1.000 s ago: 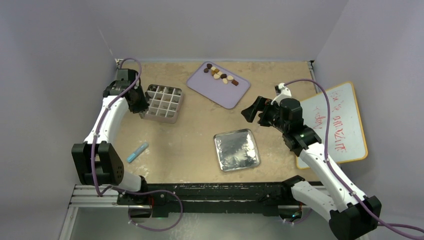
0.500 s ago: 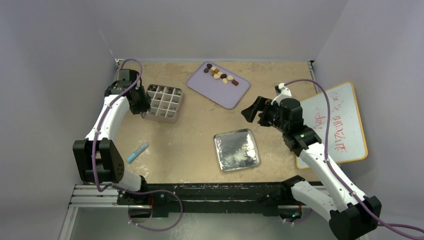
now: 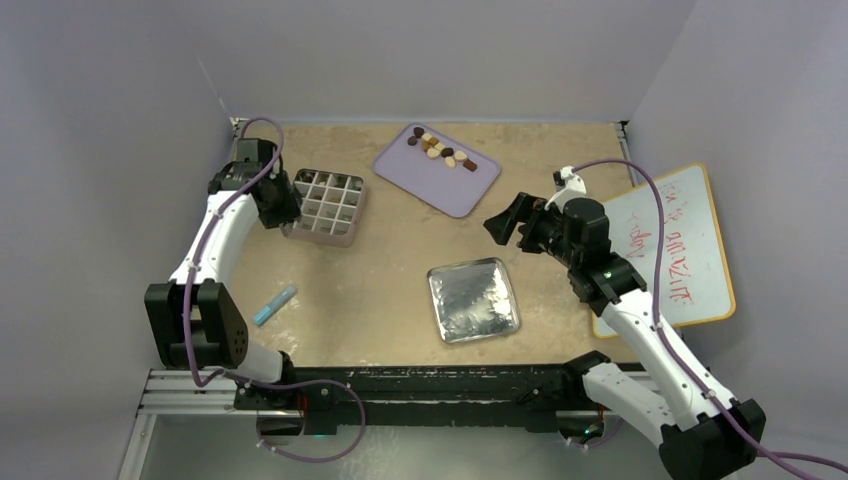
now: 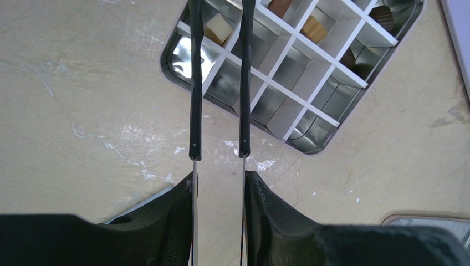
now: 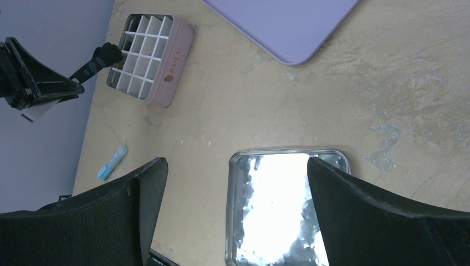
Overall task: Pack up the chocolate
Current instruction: Place the fake chocolate in the packing box, then pick up the fake chocolate from the plate.
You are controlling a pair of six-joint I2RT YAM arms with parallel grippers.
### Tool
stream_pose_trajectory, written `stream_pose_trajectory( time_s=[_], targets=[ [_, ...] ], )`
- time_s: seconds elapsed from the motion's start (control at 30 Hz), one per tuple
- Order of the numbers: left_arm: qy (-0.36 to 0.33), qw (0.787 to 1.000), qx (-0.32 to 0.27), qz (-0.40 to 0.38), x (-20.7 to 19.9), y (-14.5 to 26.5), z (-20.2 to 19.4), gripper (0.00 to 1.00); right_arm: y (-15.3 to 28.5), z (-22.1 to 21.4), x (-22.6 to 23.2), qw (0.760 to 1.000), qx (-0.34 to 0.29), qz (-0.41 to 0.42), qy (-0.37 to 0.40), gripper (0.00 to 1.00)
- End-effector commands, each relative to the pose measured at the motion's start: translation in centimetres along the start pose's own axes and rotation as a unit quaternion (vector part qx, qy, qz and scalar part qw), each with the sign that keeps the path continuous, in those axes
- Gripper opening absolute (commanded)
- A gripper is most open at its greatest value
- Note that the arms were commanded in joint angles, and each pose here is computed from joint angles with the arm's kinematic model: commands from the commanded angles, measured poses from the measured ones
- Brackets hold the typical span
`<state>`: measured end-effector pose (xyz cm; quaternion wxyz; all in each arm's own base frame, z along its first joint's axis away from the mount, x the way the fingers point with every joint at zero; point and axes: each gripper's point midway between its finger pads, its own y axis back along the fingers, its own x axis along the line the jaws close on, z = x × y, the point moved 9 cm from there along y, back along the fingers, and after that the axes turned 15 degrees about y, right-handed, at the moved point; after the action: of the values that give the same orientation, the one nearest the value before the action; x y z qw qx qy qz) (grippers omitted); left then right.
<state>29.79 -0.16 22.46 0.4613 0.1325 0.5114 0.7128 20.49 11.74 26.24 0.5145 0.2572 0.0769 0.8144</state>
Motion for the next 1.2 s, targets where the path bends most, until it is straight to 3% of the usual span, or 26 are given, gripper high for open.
stream_pose_trajectory(
  time_s=[0.0, 0.2, 0.57, 0.8, 1.0, 1.17],
  targets=[
    [-0.006, 0.997, -0.060, -0.044, -1.3, 2.9, 2.2, 0.31, 0.7, 1.2, 0.6, 0.999, -0.029, 0.014, 0.009, 0.97],
    [-0.036, 0.994, -0.067, -0.081, -3.9, 4.1, 2.8, 0.31, 0.9, 1.3, 0.7, 0.999, -0.032, 0.016, 0.008, 0.98],
    [-0.156, 0.971, -0.050, -0.173, -15.9, 3.6, 0.6, 0.31, 1.4, 0.9, 0.5, 0.999, -0.034, 0.007, 0.009, 0.98],
    [-0.231, 0.945, -0.032, -0.231, -22.7, 0.1, -2.7, 0.31, 1.5, 0.8, 0.3, 0.999, -0.036, 0.000, 0.012, 0.98],
    [-0.242, 0.933, -0.011, -0.265, -25.5, -4.2, -3.5, 0.31, 1.6, 0.9, 0.3, 0.999, -0.035, -0.003, 0.012, 0.97],
    [-0.253, 0.935, -0.015, -0.248, -26.4, -7.4, -3.6, 0.32, 1.9, 1.1, 0.2, 0.999, -0.040, -0.012, 0.017, 0.98]
  ],
)
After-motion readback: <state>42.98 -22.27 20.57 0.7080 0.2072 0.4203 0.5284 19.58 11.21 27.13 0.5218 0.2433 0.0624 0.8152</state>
